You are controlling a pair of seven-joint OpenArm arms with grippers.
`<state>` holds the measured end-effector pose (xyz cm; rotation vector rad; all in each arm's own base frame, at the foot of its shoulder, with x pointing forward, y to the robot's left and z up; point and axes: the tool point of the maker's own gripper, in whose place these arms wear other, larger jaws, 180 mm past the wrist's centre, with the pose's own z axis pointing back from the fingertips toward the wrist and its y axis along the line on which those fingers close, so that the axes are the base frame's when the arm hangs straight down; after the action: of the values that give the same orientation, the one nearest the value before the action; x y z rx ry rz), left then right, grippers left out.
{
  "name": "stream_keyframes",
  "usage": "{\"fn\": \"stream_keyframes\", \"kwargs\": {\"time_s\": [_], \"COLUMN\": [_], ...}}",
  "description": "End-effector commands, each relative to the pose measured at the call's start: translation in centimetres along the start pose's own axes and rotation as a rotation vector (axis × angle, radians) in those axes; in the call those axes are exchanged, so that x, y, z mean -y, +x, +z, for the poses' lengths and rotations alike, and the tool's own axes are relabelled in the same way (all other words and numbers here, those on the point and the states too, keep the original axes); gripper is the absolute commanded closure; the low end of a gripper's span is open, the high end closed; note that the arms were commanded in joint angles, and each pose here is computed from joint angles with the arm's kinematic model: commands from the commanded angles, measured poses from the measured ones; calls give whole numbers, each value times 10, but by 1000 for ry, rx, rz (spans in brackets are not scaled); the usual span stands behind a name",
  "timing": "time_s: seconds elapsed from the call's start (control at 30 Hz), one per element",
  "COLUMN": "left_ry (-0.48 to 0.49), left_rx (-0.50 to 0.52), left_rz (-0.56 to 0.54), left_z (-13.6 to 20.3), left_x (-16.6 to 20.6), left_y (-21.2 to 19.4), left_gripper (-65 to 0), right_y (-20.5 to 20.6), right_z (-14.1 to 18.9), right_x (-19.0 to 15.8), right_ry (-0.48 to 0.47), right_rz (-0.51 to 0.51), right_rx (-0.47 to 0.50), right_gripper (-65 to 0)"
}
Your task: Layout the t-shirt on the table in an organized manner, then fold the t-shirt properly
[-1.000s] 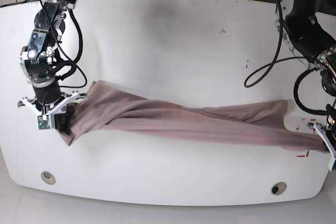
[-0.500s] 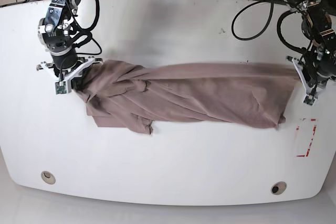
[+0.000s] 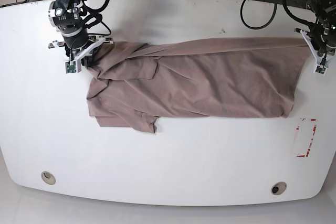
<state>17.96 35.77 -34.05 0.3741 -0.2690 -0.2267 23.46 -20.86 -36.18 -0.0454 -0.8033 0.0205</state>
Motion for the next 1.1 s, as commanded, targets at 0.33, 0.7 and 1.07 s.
{"fn": "stream_keyframes", "kwargs": {"time_s": [0.33,0.7,1.07], "left_ry": [27,4,6], "left_rx": [-89,-101,-101], "left_rz": [-43,-66,-64], "left_z": [3,0,0], "left_x": [-4,5,4], "left_y": [-34,-47,-47], "left_gripper": [0,0,0], "right_y": [-17,-35,-37], "right_z": [11,15,15], "right_x": [0,-5,-9], "right_ry": [-8,-1,3], "right_rz": [0,-18,-33], "right_rx": [-24,-64,-67], "right_gripper": [-2,-146,-260]}}
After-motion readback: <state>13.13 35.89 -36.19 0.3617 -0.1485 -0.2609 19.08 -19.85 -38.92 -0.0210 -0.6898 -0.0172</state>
